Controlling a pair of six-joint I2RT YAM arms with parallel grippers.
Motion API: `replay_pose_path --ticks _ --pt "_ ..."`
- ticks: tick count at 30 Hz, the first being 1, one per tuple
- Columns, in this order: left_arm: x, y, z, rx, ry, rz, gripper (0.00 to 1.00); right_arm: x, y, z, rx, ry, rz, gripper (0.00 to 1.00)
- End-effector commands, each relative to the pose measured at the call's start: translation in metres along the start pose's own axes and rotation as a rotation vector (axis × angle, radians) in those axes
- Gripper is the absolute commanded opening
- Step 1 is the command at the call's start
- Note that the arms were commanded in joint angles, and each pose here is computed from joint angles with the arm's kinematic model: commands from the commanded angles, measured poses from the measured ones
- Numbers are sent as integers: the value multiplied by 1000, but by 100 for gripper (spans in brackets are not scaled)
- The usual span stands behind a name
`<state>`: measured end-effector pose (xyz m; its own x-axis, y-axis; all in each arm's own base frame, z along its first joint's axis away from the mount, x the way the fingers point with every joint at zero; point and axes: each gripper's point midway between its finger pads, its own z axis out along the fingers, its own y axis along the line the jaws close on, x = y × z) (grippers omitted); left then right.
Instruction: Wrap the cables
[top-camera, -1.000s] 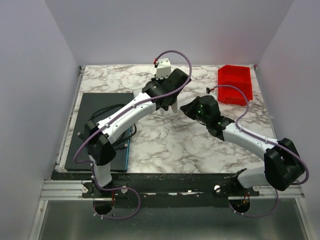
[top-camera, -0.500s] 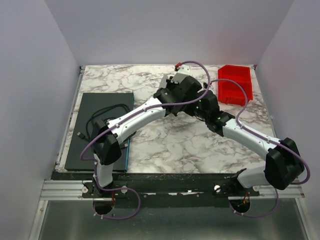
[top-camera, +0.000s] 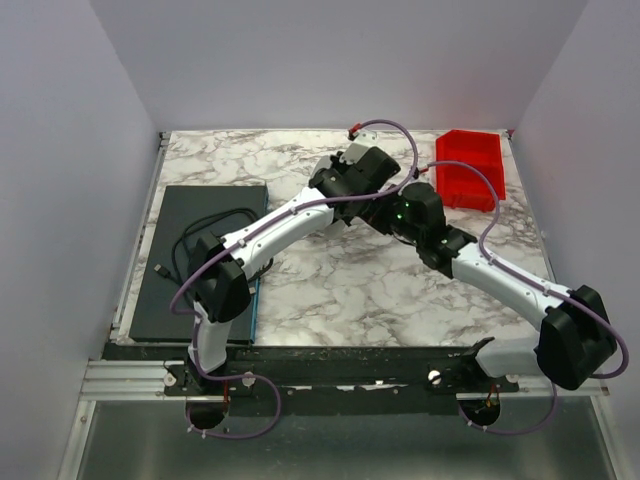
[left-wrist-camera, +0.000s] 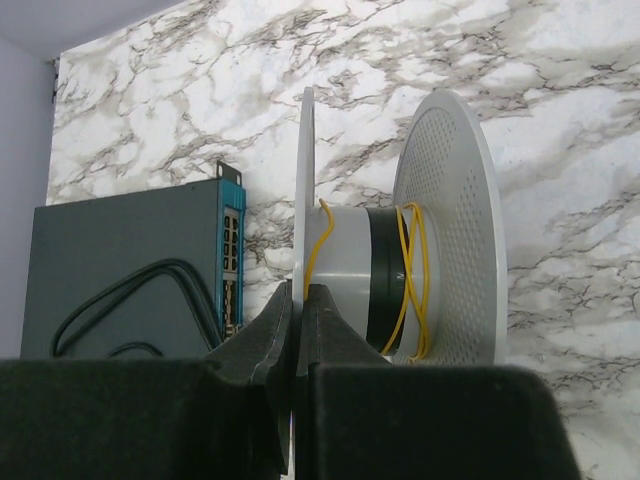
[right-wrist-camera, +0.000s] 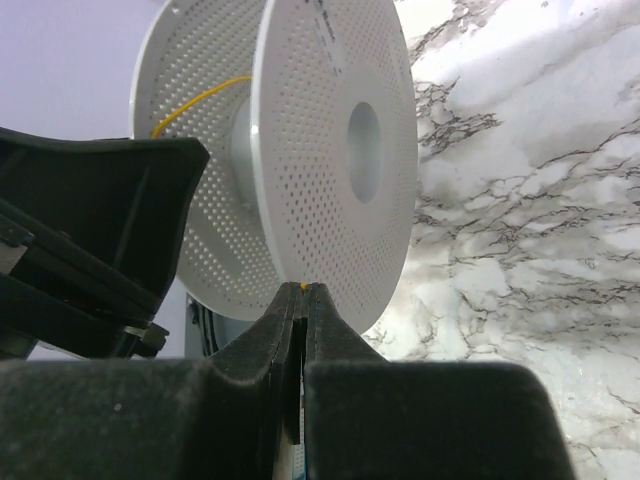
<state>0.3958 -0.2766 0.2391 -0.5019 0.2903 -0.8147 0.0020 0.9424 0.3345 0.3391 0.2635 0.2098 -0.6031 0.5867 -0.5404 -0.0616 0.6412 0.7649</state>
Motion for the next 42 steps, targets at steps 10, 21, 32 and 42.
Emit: replay_pose_path --ticks 10,21,32,42 --pt "17 -12 -4 148 -92 191 0 -31 15 12 14 -45 -10 1" --pt "23 -23 -10 284 -238 269 0 -46 -12 25 54 27 2 1" --pt "10 -28 -15 238 -433 487 0 -12 -49 30 107 167 19 1" --pt "49 -75 -33 320 -420 556 19 23 -84 40 122 235 66 1"
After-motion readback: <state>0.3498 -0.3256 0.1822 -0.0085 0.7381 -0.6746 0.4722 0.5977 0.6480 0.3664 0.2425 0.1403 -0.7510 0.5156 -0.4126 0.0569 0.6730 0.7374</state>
